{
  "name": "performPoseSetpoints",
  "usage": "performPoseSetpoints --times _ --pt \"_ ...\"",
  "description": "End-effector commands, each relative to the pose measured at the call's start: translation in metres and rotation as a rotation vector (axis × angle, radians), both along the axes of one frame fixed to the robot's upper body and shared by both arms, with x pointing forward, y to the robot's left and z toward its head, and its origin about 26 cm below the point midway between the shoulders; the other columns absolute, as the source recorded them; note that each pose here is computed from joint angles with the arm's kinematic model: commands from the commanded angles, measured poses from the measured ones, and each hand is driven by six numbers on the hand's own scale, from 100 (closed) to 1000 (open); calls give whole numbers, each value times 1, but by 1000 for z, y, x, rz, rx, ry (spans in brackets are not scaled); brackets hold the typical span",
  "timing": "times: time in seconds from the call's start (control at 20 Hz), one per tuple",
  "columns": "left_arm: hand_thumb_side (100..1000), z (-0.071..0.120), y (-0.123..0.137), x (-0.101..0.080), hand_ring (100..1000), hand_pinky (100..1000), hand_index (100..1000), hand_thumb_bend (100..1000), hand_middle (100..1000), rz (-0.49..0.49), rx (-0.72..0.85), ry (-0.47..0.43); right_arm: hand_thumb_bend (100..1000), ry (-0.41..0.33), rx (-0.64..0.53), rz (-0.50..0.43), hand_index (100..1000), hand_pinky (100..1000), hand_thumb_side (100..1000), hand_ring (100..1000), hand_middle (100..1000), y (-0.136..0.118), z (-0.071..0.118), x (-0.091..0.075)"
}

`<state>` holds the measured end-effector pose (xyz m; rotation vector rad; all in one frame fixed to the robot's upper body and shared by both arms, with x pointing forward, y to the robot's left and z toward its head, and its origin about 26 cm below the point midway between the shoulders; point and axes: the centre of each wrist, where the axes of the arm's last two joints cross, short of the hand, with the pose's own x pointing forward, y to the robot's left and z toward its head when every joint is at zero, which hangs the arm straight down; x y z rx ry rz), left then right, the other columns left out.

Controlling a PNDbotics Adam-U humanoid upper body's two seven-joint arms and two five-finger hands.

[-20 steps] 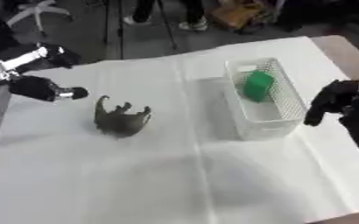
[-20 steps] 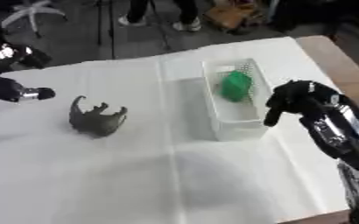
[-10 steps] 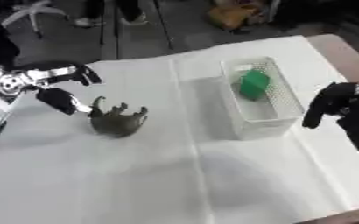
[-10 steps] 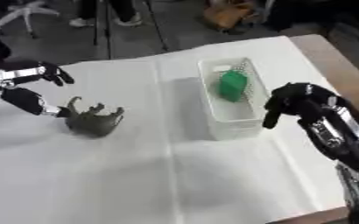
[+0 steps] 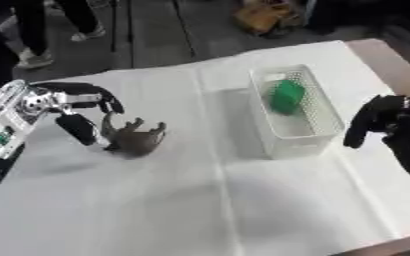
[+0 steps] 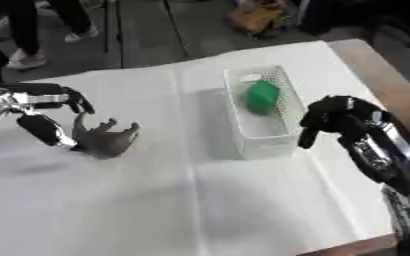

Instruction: Pick up objects on the table and place them in the box.

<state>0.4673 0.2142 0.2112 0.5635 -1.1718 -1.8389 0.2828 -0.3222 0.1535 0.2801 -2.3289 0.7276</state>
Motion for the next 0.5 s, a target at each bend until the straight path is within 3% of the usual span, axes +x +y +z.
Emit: performPoseSetpoints --times 0.05,0.5 --pt "378 12 3 1 850 960 878 642 844 -5 29 -49 100 -25 -14 13 793 499 685 484 605 0 8 0" --pt "402 -3 5 2 859 967 876 643 851 4 77 -134 100 -25 -13 19 794 499 687 484 605 1 8 0"
